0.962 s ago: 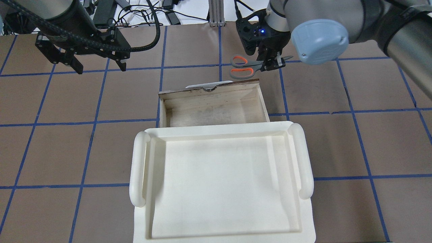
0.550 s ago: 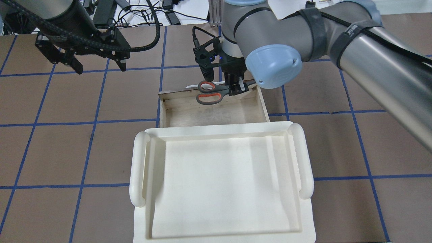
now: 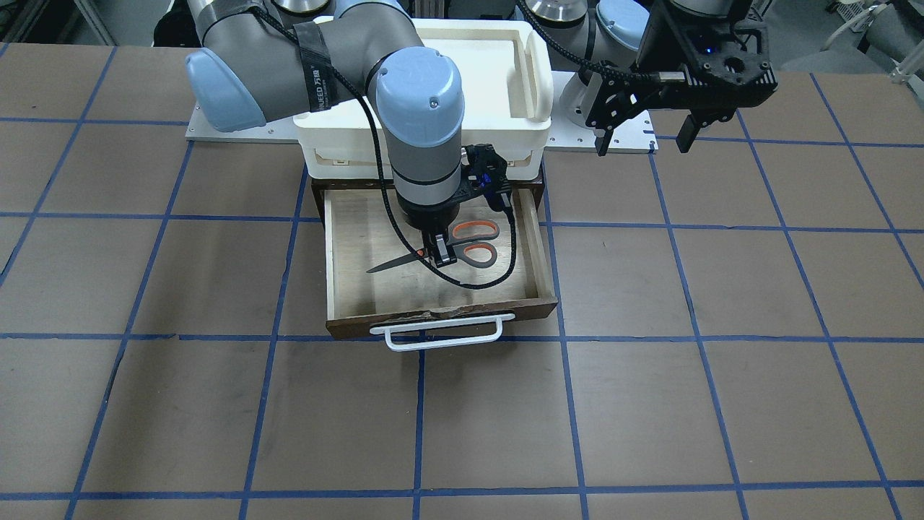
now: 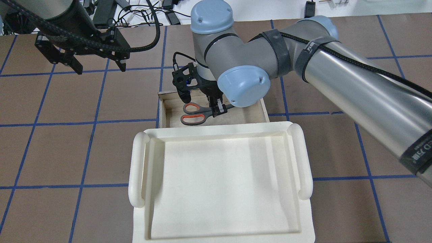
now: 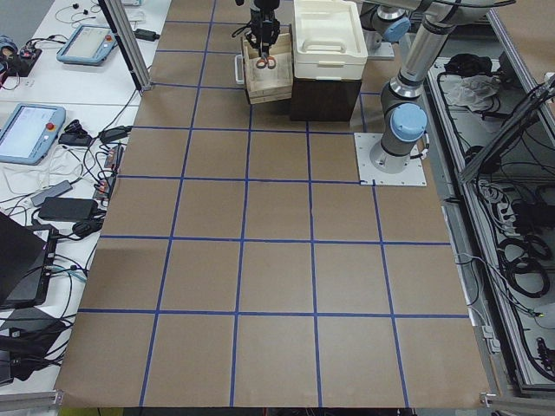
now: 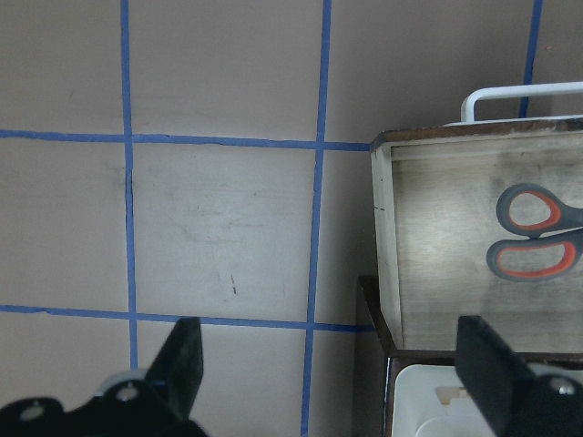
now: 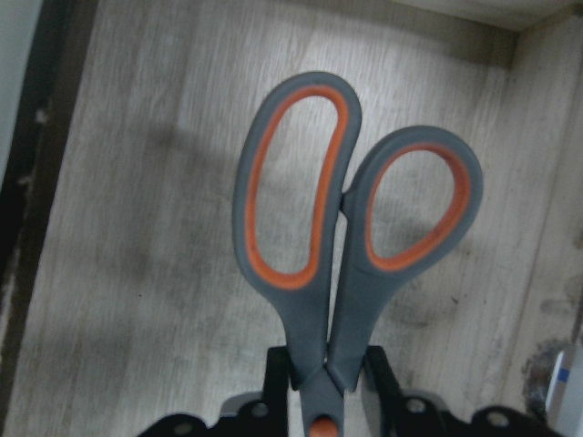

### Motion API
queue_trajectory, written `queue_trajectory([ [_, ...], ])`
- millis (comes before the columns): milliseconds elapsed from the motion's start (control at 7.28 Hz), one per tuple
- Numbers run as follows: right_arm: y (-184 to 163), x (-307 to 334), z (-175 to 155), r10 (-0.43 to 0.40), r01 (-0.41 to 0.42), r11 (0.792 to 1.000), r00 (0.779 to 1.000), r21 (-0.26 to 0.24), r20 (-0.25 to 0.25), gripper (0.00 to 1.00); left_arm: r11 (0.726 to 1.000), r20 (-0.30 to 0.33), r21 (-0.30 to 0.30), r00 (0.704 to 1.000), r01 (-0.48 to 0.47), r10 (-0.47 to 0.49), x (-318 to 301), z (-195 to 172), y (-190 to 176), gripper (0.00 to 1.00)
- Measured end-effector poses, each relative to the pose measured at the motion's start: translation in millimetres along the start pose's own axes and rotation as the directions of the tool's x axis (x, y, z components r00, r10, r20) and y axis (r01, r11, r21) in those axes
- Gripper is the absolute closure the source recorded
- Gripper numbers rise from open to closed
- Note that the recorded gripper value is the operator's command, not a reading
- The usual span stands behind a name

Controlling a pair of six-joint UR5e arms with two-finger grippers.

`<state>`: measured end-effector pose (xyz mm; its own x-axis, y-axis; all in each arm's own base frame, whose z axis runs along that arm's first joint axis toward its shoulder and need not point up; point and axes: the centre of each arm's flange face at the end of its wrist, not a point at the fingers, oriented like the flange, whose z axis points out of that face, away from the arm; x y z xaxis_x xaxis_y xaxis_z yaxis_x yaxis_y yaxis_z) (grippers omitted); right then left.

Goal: Put scissors in drawer and close it
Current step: 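Lower the scissors into the drawer and open the right gripper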

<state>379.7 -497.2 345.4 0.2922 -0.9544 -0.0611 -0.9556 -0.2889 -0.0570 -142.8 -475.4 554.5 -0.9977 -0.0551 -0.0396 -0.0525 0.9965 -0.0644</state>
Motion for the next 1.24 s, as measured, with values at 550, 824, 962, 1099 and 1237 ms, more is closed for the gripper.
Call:
queue_trajectory([
  [550,-0.2,0.7,11.6,0.113,-0.113,0.994,0.993,-0.010,0.030,1.00,1.000,-0.001,-0.005,1.000,-0.001,0.001,0.4,2.3,1.5,0.00],
  [824,-0.3,2.2,14.7,0.167,-0.167,0.986,0.985,-0.010,0.032,0.04,1.000,-0.001,-0.004,1.000,0.000,0.000,-0.1,1.7,4.4,0.00],
  [962,-0.7,2.8,14.6,0.216,-0.216,0.976,0.976,-0.004,0.031,0.00,1.000,-0.001,-0.003,1.000,0.000,0.000,-0.4,1.3,6.0,0.00],
  [1099,-1.1,2.4,12.8,0.290,-0.290,0.957,0.957,0.001,0.029,0.00,1.000,-0.001,-0.002,1.000,0.000,0.000,-0.4,1.1,7.0,0.00],
  [1237,0.2,2.0,7.3,0.355,-0.355,0.935,0.935,0.001,0.019,0.00,1.000,-0.001,-0.001,1.000,0.000,0.000,-0.4,1.3,7.3,0.00],
])
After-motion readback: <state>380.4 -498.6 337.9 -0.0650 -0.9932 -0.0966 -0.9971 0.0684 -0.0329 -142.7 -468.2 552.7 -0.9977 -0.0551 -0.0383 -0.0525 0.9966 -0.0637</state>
